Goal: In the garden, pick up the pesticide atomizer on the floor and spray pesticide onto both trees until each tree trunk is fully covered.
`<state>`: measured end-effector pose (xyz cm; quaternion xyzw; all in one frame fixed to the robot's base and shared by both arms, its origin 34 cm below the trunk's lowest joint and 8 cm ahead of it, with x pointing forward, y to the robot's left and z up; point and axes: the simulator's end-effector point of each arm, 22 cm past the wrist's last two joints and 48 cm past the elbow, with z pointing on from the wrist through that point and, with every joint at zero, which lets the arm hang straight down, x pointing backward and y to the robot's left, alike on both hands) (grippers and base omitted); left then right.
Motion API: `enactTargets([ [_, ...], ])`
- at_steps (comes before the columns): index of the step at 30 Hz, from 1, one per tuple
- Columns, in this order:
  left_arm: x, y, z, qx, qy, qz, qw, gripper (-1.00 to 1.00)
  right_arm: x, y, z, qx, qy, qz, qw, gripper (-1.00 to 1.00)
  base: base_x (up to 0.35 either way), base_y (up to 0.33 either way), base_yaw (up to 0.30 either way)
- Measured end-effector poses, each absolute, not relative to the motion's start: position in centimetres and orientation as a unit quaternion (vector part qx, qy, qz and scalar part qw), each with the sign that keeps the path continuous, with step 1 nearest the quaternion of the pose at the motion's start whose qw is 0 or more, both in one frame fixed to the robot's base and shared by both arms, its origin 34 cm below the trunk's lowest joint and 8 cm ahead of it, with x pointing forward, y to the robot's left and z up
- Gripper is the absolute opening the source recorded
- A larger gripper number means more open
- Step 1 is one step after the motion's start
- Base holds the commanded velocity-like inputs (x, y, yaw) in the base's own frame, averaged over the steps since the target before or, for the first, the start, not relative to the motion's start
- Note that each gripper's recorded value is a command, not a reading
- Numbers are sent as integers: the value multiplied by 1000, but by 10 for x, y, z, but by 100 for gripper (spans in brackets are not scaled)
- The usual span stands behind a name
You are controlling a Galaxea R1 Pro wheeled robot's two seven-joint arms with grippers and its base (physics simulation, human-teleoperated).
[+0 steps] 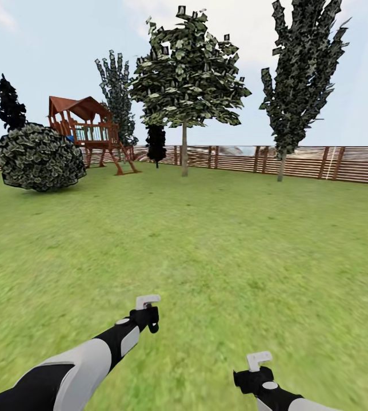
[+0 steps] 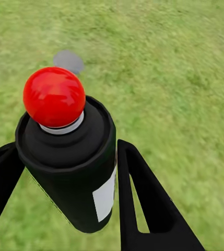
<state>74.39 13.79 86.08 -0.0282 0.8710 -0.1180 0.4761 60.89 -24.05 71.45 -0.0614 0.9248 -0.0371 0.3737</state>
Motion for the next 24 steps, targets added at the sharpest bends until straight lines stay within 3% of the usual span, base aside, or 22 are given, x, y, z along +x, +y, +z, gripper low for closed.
enactTargets([
  [24, 744, 138, 859, -29, 872, -118, 475, -100, 608, -239, 713, -65, 925, -37, 373, 100, 350, 0, 0],
])
